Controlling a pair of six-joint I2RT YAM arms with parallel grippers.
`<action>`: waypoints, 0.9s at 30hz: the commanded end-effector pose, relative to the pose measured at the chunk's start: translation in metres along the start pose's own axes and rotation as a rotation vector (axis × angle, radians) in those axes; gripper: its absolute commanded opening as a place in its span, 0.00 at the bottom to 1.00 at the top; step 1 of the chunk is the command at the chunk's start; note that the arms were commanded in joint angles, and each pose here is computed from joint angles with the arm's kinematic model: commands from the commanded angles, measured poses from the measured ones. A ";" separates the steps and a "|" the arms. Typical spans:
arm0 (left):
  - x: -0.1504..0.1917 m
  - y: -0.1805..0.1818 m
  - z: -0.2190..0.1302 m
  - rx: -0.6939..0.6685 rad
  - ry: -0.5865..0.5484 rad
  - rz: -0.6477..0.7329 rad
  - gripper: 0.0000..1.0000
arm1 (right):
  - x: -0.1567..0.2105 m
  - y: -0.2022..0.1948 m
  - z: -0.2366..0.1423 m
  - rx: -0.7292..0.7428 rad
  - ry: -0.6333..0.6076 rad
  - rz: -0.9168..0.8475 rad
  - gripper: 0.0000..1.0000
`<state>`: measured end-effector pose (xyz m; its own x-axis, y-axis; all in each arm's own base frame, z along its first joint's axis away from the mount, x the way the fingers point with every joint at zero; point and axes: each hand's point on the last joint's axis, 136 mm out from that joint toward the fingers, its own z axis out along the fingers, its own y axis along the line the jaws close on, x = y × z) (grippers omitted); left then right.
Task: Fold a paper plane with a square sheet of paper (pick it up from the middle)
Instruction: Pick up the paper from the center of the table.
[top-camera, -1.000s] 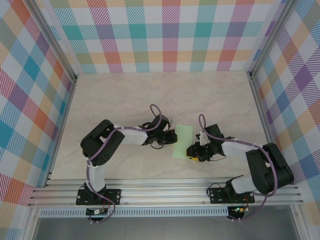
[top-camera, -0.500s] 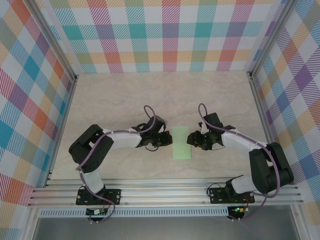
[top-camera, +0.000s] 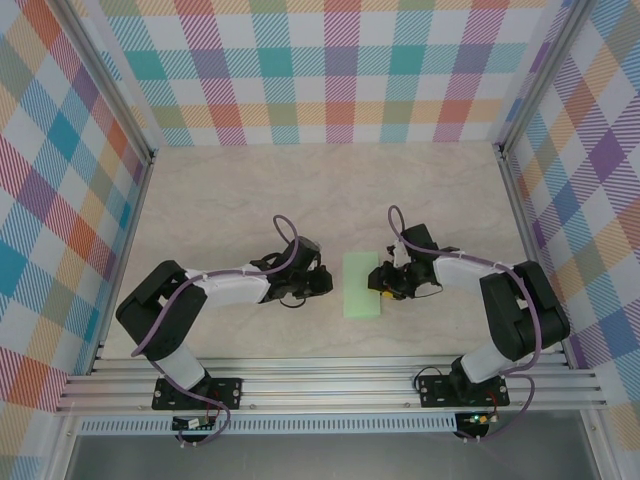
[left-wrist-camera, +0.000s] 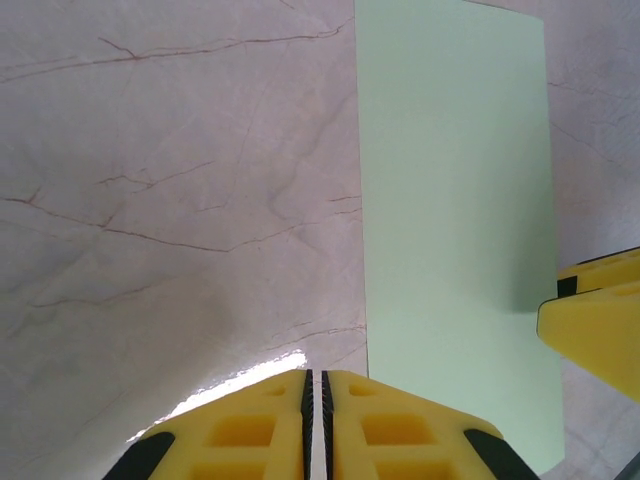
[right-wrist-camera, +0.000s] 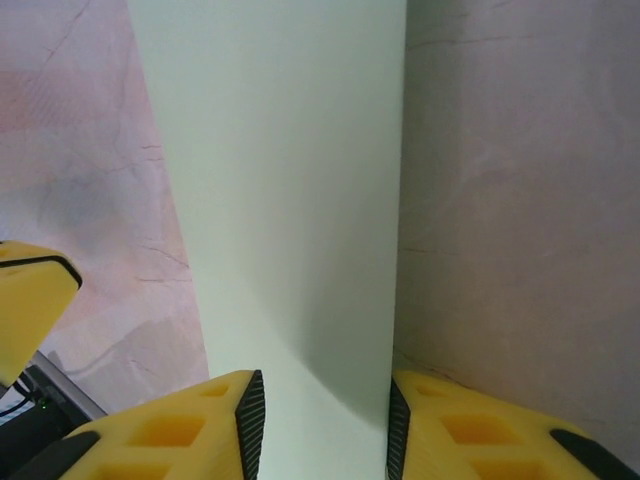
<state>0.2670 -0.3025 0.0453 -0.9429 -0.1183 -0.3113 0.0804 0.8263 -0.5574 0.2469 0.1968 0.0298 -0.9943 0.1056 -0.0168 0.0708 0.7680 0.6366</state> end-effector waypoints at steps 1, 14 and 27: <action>0.002 0.001 -0.006 -0.011 -0.009 -0.002 0.13 | 0.000 0.013 0.002 -0.067 0.014 -0.026 0.36; -0.007 0.023 -0.034 -0.052 -0.089 -0.072 0.13 | -0.018 0.073 -0.021 -0.280 -0.002 -0.056 0.11; -0.020 0.051 -0.082 -0.043 -0.198 -0.199 0.22 | -0.037 0.126 -0.019 -0.457 0.027 -0.087 0.15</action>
<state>0.2661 -0.2280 0.0872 -0.8684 -0.3470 -0.3543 -0.0732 0.7963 -0.6005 0.2867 0.2619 0.1158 -0.9954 0.0703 -0.0657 -0.0246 0.4739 0.8802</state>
